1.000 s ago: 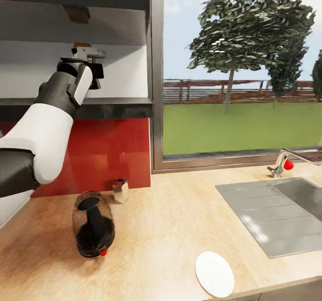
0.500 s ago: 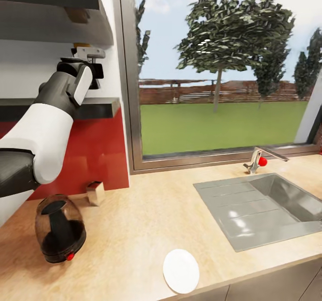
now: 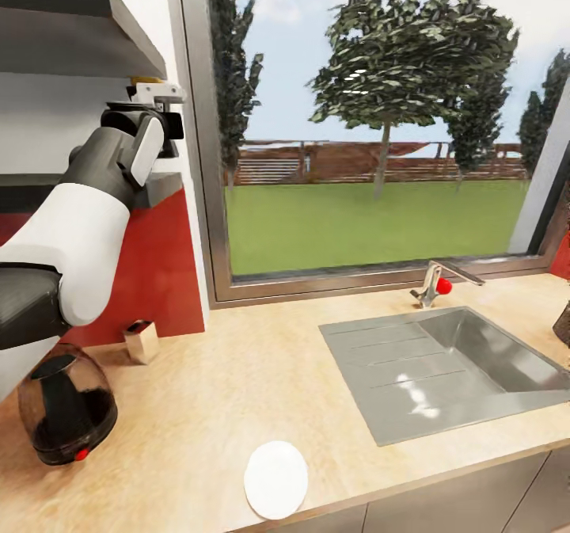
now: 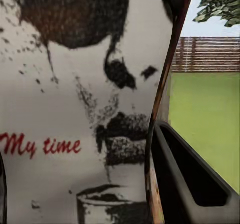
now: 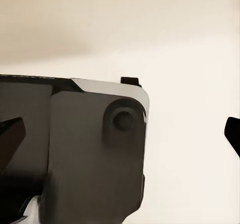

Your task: Set up a coffee station on the kitchen countertop: keep the coffee maker on the countertop, move the bottle of coffee from the kitchen shelf to the counter next to the coffee maker, place a paper coffee filter on top of the coffee maker, put the saucer next to the coffee maker with the coffee cup on the saucer, and place the electric kettle next to the coffee maker.

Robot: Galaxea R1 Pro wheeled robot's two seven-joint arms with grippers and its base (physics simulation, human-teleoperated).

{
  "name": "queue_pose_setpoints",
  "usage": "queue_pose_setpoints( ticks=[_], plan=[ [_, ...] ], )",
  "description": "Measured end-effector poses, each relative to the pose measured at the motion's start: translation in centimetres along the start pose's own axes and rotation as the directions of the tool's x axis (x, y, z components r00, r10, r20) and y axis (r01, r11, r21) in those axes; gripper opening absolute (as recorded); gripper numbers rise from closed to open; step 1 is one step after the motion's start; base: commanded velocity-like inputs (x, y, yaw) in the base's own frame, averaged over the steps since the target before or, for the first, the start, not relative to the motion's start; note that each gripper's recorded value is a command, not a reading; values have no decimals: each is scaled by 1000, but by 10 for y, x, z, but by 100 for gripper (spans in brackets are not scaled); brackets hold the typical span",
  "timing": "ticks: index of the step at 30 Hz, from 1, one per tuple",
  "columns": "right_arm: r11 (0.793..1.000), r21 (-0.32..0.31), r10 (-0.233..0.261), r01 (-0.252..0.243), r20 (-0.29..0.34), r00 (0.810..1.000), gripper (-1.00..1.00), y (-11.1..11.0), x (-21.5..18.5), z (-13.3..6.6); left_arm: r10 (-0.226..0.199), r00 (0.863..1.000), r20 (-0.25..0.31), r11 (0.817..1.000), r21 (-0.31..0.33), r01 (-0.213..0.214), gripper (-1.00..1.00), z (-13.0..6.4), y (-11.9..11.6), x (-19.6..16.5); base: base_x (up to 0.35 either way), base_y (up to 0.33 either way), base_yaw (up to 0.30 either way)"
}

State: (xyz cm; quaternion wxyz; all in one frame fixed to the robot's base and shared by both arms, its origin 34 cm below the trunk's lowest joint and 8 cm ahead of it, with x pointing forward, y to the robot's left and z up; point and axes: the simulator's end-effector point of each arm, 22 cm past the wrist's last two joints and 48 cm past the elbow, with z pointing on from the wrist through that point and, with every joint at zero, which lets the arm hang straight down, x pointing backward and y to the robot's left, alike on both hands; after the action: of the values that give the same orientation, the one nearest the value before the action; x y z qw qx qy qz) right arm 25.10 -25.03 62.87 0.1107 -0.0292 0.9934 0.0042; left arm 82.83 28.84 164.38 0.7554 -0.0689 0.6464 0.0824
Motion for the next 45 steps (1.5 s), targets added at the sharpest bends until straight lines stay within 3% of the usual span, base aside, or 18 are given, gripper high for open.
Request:
queue_pose_setpoints(
  ticks=[8,12,16,18,22,28,35,36,37,39,45],
  plan=[
    [1000,1,-1,1,0,1000,100,-1,0,0,0,1000,-15,1000,16,0,-100,1,-10,11,0,-273,-17],
    [1000,2,-1,1,2,1000,100,-1,-1,0,0,999,-54,997,72,4,-100,-3,-46,41,0,-273,-187],
    [1000,2,-3,3,6,1000,100,-1,-2,0,13,995,-99,992,127,0,-100,-6,-75,78,0,-273,-57],
    [1000,1,-6,6,7,1000,100,-1,-2,0,23,987,-159,984,180,6,-100,-8,-99,129,0,-273,-4],
    [1000,2,-6,6,9,1000,100,-1,-2,0,21,983,-181,978,210,17,-100,-15,-118,174,0,-273,-1],
    [1000,1,2,-2,11,1000,100,-1,-3,0,23,976,-218,964,262,36,-100,-27,-135,244,22,-273,0],
    [1000,2,11,-11,13,1000,100,-1,-4,0,18,968,-251,961,271,52,-100,-43,-138,319,77,-273,0],
    [1000,3,13,-13,14,1000,100,-1,-4,0,67,964,-258,954,299,14,-100,-56,-148,342,6,-273,0],
    [1000,3,13,-13,11,1000,100,-1,-4,0,89,957,-277,952,305,0,-100,-59,-150,359,3,-273,0],
    [1000,3,13,-13,13,1000,100,-1,-4,0,94,961,-258,950,311,-9,-100,-60,-153,351,2,-273,0],
    [1000,4,13,-13,12,1000,100,-2,-4,0,78,967,-241,948,317,3,-100,-69,-155,373,0,-273,0]
  ],
)
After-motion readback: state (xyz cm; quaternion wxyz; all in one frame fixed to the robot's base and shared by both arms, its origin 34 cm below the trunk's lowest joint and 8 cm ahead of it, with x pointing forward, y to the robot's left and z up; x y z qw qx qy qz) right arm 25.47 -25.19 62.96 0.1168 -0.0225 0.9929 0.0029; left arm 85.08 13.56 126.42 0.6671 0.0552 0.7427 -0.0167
